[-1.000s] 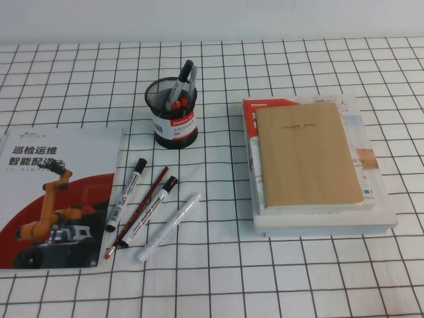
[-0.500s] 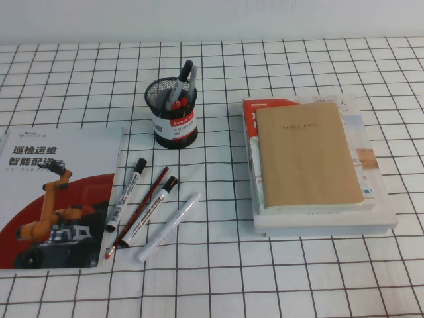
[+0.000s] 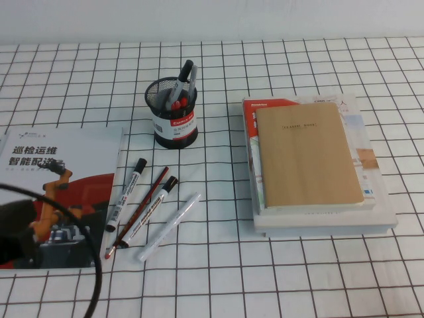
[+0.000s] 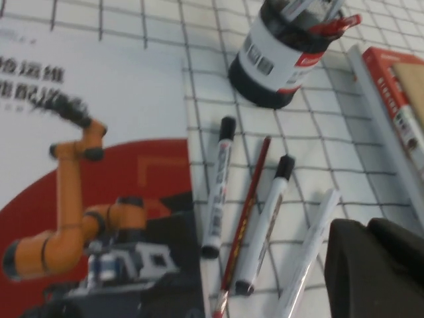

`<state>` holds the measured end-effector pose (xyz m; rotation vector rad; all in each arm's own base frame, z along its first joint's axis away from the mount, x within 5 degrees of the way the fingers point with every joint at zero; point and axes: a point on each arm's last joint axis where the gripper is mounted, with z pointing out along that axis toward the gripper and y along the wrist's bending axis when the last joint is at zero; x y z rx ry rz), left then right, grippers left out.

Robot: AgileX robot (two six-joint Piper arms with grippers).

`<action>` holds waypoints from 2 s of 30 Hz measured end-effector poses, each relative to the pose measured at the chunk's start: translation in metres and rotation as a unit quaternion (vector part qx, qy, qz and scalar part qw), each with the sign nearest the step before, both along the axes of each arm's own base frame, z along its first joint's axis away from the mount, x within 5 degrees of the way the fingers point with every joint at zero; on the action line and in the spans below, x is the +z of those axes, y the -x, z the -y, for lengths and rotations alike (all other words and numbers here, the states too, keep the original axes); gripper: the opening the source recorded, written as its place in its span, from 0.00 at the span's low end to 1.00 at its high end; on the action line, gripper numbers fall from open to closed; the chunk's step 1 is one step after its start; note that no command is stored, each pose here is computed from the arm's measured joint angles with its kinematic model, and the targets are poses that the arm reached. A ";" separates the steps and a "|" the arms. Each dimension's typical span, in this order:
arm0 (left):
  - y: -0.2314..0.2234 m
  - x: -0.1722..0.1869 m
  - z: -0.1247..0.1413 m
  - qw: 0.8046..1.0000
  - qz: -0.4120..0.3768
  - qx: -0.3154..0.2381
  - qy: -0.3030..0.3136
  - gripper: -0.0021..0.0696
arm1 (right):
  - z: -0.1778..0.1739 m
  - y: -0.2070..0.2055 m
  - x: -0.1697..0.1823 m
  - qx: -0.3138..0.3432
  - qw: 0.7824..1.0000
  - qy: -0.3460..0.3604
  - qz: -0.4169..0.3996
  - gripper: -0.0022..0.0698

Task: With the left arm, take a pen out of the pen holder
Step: 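Take a marker out of the pen holder and lay it on the table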

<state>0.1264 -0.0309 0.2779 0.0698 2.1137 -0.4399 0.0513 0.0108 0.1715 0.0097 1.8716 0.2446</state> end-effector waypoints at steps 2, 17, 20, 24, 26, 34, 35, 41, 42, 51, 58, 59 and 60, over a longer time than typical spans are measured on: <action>-0.011 0.009 0.003 1.000 0.014 -0.020 0.003 0.03 | 0.000 0.000 0.000 0.000 1.000 0.000 0.000 0.01; -0.090 0.014 0.045 0.988 0.086 -0.124 -0.016 0.03 | 0.000 0.000 0.000 0.000 1.000 0.000 0.000 0.01; -0.097 0.009 0.063 0.981 0.097 -0.158 -0.055 0.03 | 0.000 0.000 0.000 0.000 1.000 0.000 0.000 0.01; -0.104 0.005 0.081 0.961 0.124 -0.220 -0.114 0.03 | 0.000 0.000 0.000 0.000 1.000 0.000 0.000 0.01; -0.108 0.006 0.087 0.951 0.135 -0.247 -0.127 0.04 | 0.000 0.000 0.000 0.000 1.000 0.000 0.000 0.01; -0.143 0.005 0.099 0.952 0.134 -0.240 -0.132 0.39 | 0.000 0.000 0.000 0.000 1.000 0.000 0.000 0.01; -0.149 0.008 0.100 0.953 0.139 -0.235 -0.133 0.41 | 0.000 0.000 0.000 0.000 1.000 0.000 0.000 0.01; -0.192 0.020 0.113 0.955 0.158 -0.213 -0.135 0.45 | 0.000 0.000 0.000 0.000 1.000 0.000 0.000 0.01; -0.199 0.023 0.115 0.954 0.162 -0.211 -0.135 0.45 | 0.000 0.000 0.000 0.000 1.000 0.000 0.000 0.01; -0.253 0.017 0.134 0.963 0.156 -0.191 -0.107 0.64 | 0.000 0.000 0.000 0.000 1.000 0.000 0.000 0.01; -0.277 0.010 0.139 0.965 0.158 -0.174 -0.114 0.66 | 0.000 0.000 0.000 0.000 1.000 0.000 0.000 0.01; -0.280 0.008 0.140 0.965 0.157 -0.174 -0.114 0.66 | 0.000 0.000 0.000 0.000 1.000 0.000 0.000 0.01; -0.282 0.007 0.140 0.965 0.157 -0.174 -0.115 0.66 | 0.000 0.000 0.000 0.000 1.000 0.000 0.000 0.01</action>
